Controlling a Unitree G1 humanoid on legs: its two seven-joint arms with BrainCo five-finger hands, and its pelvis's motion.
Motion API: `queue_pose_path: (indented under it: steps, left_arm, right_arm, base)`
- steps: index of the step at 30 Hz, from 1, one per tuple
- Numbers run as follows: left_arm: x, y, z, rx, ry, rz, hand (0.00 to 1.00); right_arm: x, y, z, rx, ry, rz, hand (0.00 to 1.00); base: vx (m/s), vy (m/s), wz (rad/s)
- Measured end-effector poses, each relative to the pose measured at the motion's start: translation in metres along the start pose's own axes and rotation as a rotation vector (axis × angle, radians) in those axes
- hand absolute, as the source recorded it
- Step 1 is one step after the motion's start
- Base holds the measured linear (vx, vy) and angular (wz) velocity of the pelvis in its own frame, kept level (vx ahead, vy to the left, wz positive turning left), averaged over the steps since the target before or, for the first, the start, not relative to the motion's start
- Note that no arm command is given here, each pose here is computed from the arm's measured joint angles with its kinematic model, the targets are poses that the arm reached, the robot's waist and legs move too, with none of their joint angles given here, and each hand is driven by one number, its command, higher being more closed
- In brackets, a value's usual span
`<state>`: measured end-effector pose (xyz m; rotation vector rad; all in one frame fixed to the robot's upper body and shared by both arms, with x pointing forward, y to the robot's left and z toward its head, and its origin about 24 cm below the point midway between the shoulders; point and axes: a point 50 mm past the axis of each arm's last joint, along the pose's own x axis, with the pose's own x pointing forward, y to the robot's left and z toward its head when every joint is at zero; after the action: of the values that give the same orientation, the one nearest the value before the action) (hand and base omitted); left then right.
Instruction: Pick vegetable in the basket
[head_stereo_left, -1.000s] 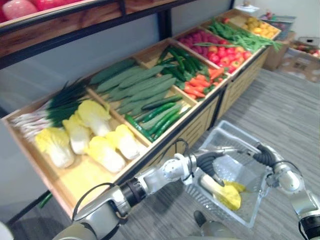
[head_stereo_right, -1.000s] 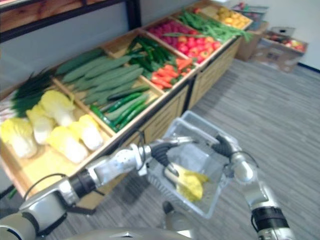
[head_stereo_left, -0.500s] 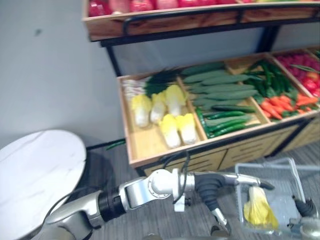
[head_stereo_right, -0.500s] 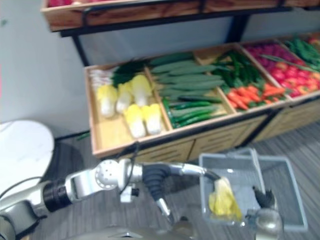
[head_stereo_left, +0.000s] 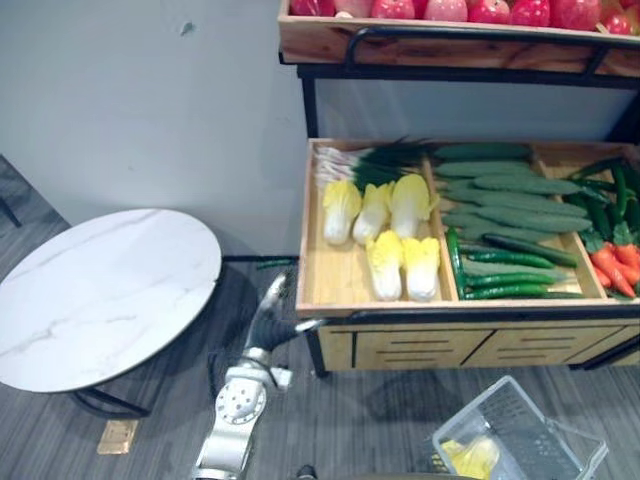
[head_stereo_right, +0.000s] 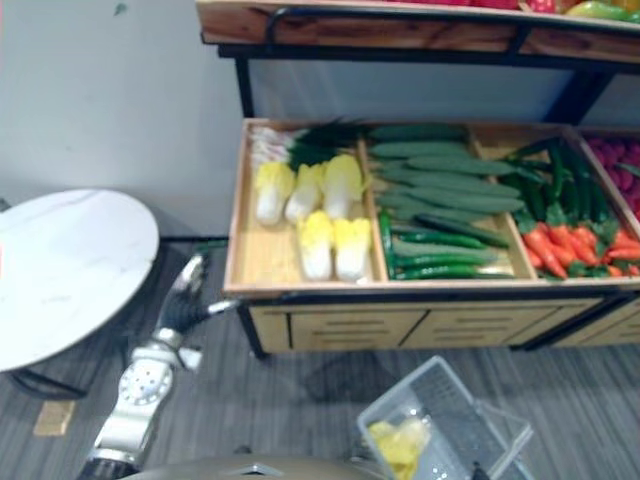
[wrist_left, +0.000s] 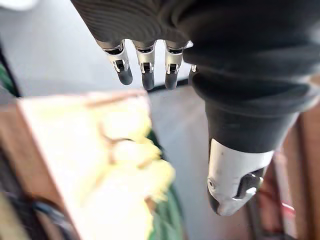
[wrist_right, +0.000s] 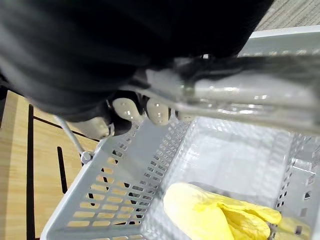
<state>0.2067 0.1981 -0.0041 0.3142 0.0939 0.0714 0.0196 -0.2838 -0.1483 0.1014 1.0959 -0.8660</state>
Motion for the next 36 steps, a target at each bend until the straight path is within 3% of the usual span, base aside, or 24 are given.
queue_pose_path:
  steps: [4,8,13,20,36]
  left_arm:
    - [-0.021,0.025,-0.059,0.127,0.274,0.164,0.0]
    - [-0.069,0.052,-0.121,0.151,0.63,0.373,0.0]
    - [-0.127,0.052,-0.164,0.127,0.964,0.461,0.0]
    - [-0.165,0.031,-0.18,0.067,1.15,0.398,0.0]
    - [-0.166,0.001,-0.181,0.101,1.169,0.186,0.0]
  right_arm:
    - [-0.001,0.007,0.002,-0.036,-0.018,0.017,1.0]
    - [-0.002,0.016,0.004,-0.09,-0.039,0.036,1.0]
    - [-0.002,0.025,0.004,-0.117,-0.049,0.061,1.0]
    - [-0.001,0.03,0.007,-0.138,-0.045,0.068,1.0]
    - [0.0,0.033,0.011,-0.119,-0.054,0.072,1.0]
  base:
    - [0.03,-0.013,0.09]
    - [0.02,-0.006,0.04]
    - [0.0,0.0,0.01]
    - [0.02,0.008,0.12]
    - [0.03,-0.008,-0.02]
